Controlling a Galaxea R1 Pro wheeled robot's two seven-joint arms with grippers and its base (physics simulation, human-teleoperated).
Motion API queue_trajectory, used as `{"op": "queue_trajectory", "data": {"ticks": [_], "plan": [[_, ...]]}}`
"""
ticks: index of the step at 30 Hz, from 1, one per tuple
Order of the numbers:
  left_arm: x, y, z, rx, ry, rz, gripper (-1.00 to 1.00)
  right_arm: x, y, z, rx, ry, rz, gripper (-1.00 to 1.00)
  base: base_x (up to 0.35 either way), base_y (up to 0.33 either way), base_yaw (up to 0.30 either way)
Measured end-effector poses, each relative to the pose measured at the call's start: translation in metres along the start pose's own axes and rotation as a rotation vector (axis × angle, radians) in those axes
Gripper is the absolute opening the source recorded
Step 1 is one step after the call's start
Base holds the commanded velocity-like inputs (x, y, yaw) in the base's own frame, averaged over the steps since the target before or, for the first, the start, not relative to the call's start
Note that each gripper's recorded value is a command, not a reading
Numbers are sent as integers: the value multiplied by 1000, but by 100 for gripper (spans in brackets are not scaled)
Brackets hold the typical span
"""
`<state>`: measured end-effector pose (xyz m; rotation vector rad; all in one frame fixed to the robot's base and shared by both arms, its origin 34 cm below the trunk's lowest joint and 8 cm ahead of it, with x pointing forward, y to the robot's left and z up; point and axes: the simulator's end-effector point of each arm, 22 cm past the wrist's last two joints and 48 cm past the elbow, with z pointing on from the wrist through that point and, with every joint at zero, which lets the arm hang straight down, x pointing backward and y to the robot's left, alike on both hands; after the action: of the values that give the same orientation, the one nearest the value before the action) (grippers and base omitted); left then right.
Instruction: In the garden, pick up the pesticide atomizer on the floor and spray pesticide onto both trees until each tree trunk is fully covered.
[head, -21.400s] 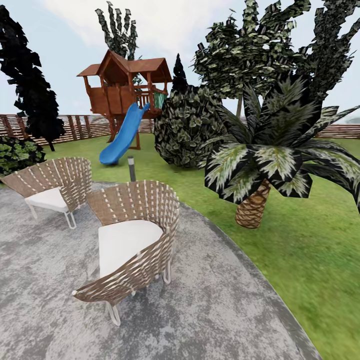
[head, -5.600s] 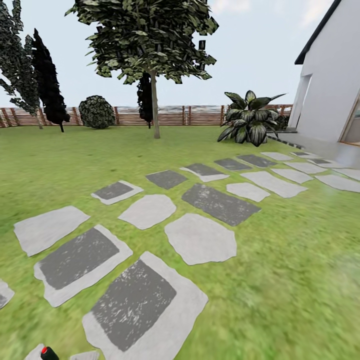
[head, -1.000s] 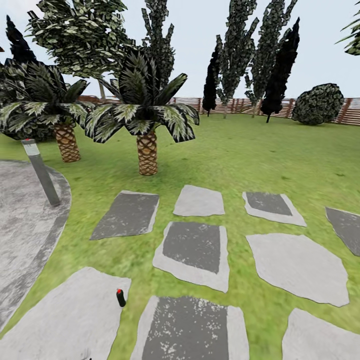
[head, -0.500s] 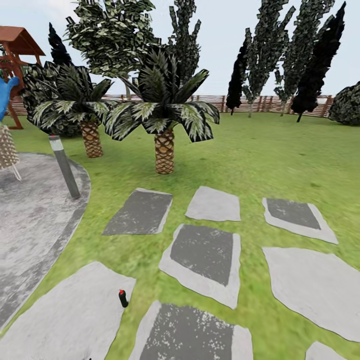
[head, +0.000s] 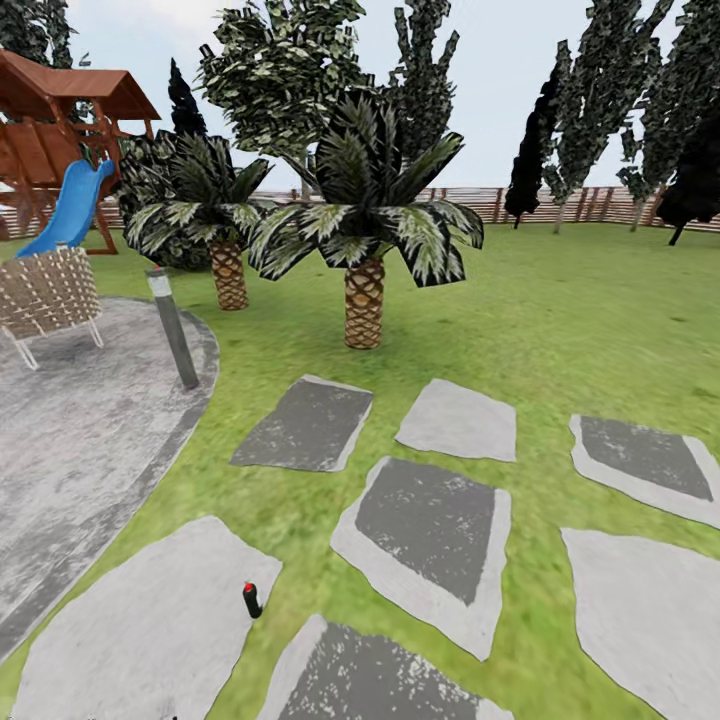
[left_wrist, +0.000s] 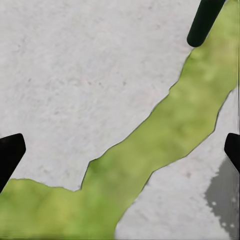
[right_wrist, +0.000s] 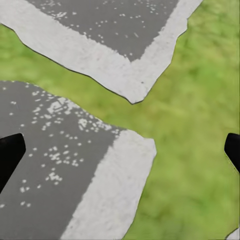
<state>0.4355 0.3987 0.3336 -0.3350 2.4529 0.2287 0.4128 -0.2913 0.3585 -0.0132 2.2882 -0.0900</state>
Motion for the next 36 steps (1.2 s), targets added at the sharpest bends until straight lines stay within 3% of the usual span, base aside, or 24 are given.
{"op": "queue_trajectory", "data": {"ticks": [9, 17, 36], "plan": [[-3, -12, 0, 22, -7, 12, 100, 2, -1, 0, 4, 4, 1, 100, 166, -233, 278], [-1, 1, 1, 0, -1, 21, 100, 6, 0, -1, 3, 13, 1, 100, 188, -228, 276], [11, 2, 1, -1, 24, 26, 100, 12, 0, -1, 3, 27, 1, 100, 235, -189, 272]]}}
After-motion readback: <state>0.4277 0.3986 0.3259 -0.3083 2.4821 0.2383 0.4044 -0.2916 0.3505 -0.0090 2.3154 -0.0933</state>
